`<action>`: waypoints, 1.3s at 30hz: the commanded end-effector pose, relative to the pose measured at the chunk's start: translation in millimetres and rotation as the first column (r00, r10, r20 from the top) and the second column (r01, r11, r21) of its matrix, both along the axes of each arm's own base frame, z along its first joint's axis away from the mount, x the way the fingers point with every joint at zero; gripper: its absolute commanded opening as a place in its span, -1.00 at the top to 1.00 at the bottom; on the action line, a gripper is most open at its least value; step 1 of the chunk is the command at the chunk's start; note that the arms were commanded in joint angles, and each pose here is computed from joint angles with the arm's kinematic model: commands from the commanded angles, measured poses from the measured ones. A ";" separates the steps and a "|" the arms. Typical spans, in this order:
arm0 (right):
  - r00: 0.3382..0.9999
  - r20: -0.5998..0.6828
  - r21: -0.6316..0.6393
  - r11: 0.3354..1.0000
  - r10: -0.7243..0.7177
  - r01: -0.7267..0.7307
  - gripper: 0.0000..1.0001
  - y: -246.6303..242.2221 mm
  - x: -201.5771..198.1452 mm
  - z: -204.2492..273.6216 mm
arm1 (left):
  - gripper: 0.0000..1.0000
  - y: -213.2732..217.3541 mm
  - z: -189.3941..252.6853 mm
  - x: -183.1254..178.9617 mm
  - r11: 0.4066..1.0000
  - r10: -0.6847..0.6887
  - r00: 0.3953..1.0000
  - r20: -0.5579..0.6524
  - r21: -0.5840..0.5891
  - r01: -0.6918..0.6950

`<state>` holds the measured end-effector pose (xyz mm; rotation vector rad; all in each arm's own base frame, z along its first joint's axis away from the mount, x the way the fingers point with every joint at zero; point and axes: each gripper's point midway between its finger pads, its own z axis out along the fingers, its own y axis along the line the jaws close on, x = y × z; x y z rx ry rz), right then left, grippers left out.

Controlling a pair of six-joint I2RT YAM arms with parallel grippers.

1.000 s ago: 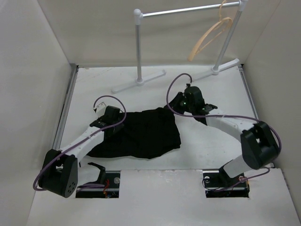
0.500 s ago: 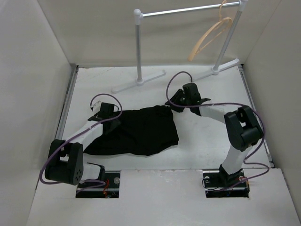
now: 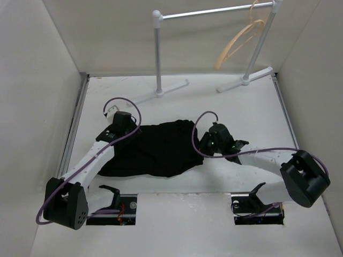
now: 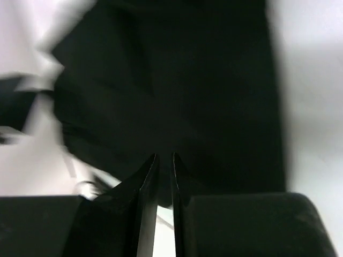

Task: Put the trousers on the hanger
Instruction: Fold the trousers at the center of the board, then pick up the hanger from the clothesline.

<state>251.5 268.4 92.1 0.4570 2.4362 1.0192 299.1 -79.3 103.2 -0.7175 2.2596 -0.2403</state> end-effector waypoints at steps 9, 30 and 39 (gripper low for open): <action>0.995 0.082 -0.003 0.998 -0.054 0.055 -0.20 -11.5 18.3 48.4 | -0.08 1.6 22.6 -0.8 1.000 -0.001 0.999 0.043 -0.016 0.002; 0.693 0.656 0.145 0.951 -0.299 0.273 -0.15 -151.4 220.5 370.5 | -0.02 -18.3 27.5 -12.3 0.996 -0.074 0.996 0.057 -0.036 0.076; 0.712 0.630 0.135 0.946 -0.311 0.294 -0.12 -160.8 262.0 358.4 | -0.03 -17.9 27.7 -10.7 0.997 -0.069 0.996 0.057 -0.042 0.072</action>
